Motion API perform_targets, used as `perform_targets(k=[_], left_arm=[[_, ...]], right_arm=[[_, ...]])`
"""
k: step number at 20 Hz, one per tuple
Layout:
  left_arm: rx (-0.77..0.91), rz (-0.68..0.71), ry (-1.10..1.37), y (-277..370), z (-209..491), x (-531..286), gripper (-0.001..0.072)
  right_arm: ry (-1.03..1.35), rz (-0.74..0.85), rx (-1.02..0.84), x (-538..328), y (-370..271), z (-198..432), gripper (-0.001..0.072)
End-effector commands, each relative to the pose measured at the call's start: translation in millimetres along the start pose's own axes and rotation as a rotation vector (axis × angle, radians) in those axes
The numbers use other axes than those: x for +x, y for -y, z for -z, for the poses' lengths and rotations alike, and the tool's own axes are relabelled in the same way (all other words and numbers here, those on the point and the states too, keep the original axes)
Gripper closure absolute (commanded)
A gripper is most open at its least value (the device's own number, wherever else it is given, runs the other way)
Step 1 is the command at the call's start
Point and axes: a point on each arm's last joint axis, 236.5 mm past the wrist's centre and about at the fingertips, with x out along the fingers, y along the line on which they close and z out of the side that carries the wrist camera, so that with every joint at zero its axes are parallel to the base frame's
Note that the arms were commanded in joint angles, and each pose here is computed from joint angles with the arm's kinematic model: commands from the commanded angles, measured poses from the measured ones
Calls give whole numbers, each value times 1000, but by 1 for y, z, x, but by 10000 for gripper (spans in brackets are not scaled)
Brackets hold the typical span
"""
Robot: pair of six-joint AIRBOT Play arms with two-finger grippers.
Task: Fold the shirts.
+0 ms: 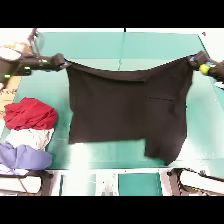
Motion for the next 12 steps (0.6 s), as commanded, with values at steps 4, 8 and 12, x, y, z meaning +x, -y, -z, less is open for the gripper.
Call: perform_targets(k=[4, 8, 12], left_arm=[[-142, -35, 124, -53, -41, 52, 680], [-102, -56, 92, -60, -40, 46, 680], [-97, -149, -183, -85, 32, 46, 679]], right_arm=[[-69, -37, 91, 88, 50, -12, 700], [-89, -78, 80, 77, 49, -27, 701], [-334, 40, 65, 35, 110, 17, 704]])
